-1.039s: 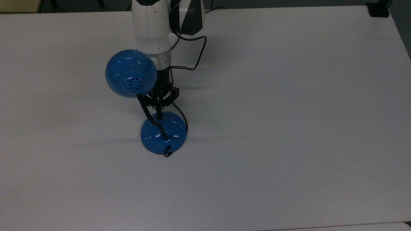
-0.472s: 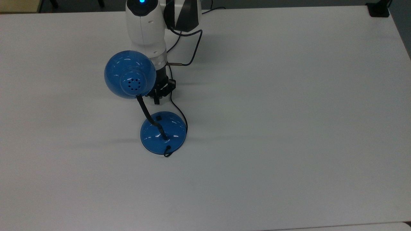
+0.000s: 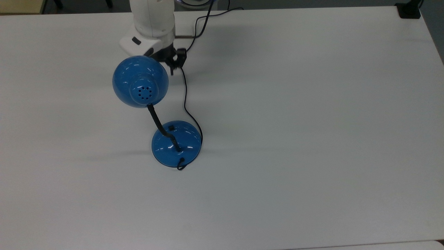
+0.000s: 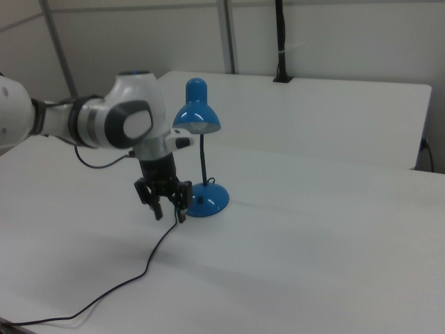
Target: Turn off the lamp
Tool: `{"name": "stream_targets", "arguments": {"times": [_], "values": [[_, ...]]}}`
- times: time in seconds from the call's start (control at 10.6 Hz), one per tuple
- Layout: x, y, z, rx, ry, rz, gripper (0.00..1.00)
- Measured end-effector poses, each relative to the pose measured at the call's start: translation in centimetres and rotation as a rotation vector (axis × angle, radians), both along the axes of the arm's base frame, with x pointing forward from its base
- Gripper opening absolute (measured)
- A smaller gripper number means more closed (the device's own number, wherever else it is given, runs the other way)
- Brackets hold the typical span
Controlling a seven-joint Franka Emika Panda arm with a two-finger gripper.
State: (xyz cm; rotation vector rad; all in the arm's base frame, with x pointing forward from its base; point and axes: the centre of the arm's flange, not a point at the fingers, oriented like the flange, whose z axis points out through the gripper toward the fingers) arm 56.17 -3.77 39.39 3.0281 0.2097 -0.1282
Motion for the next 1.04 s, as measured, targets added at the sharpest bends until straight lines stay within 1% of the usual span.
{"name": "stream_targets", "arguments": {"times": [0.09,0.19,0.28,0.38,0.57,0.66,0.85,1.04], "values": [[-0.4,0.1,1.5,-0.004,0.053,0.005,0.75],[-0.5,0.6,3.8,-0.008,0.084,0.007,0.93],[-0.4,1.1,6.3,-0.011,0.081,0.008,1.0],[-0.2,1.4,9.3,-0.007,0.05,0.005,1.0],[0.0,2.0,15.4,0.054,-0.051,-0.025,1.0],[0.0,2.1,17.7,0.067,-0.099,-0.063,1.0],[0.4,1.9,20.9,0.075,-0.171,-0.119,1.0],[0.7,1.5,22.0,0.107,-0.199,-0.141,1.0]]}}
